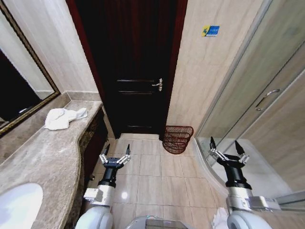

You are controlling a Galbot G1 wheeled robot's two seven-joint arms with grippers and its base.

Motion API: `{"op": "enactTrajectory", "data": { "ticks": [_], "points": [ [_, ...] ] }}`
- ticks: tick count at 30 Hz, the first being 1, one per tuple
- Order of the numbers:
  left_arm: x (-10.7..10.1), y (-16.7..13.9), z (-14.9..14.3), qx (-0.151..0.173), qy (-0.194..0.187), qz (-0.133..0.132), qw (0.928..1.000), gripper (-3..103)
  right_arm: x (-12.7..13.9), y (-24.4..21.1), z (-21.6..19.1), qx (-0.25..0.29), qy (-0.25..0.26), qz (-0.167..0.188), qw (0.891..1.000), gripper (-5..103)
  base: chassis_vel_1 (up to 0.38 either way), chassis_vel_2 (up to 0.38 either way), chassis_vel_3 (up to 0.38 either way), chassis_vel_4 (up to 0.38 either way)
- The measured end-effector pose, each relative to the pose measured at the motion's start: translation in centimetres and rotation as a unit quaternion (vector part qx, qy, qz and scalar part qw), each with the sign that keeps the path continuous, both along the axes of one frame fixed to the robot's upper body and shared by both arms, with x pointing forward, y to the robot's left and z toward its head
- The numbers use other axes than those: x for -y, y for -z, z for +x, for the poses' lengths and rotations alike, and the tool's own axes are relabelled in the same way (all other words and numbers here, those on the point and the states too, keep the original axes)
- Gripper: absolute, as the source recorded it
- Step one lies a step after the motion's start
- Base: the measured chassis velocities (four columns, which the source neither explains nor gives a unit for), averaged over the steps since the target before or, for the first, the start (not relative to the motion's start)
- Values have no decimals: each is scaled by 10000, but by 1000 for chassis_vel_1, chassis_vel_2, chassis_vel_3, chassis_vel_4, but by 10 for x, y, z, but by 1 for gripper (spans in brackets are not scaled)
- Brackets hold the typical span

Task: Discard the used towel into the hamper.

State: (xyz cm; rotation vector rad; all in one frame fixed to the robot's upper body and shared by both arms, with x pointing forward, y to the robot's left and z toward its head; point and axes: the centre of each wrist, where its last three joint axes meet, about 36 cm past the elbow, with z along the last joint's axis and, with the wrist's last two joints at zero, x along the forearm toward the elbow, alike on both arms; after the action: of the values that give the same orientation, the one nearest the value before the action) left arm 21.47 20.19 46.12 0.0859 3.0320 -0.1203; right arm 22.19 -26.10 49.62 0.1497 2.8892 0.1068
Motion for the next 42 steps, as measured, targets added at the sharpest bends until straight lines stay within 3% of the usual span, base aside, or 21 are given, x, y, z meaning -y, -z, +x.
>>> {"op": "enactTrajectory", "data": {
  "ticks": [5, 27, 30, 33, 36, 38, 41, 42],
  "points": [
    [4, 1, -4, -59, 62, 31, 10000, 99, 0, -7, -1, -206, 20, -35, 9998, 100, 0, 0, 0, 0],
    [9, -1, -4, -40, -8, -43, 10000, 99, 1, -14, -4, -90, 63, 69, 9999, 100, 0, 0, 0, 0],
    [8, 3, -3, 65, 0, 85, 9999, 99, 2, -13, -4, -84, 75, 47, 9999, 100, 0, 0, 0, 0],
    [5, 7, -2, 258, 51, 444, 9987, 100, 3, -13, -4, -84, 59, 7, 9999, 100, 0, 0, 0, 0],
    [5, 7, -2, 214, 46, 496, 9985, 100, 3, -13, -3, -65, 42, -9, 10000, 100, 0, 0, 0, 0],
    [5, 8, -3, 140, 25, 477, 9988, 100, 3, -13, -2, -50, 36, -22, 10000, 100, 0, 0, 0, 0],
    [11, 13, -4, -151, 46, 16, 9999, 100, 5, -15, 1, 166, 17, -96, 9998, 100, 0, 0, 0, 0],
    [11, 13, -4, -151, 46, 16, 9999, 100, 5, -15, 1, 166, 17, -96, 9998, 100, 0, 0, 0, 0]
  ]
}}
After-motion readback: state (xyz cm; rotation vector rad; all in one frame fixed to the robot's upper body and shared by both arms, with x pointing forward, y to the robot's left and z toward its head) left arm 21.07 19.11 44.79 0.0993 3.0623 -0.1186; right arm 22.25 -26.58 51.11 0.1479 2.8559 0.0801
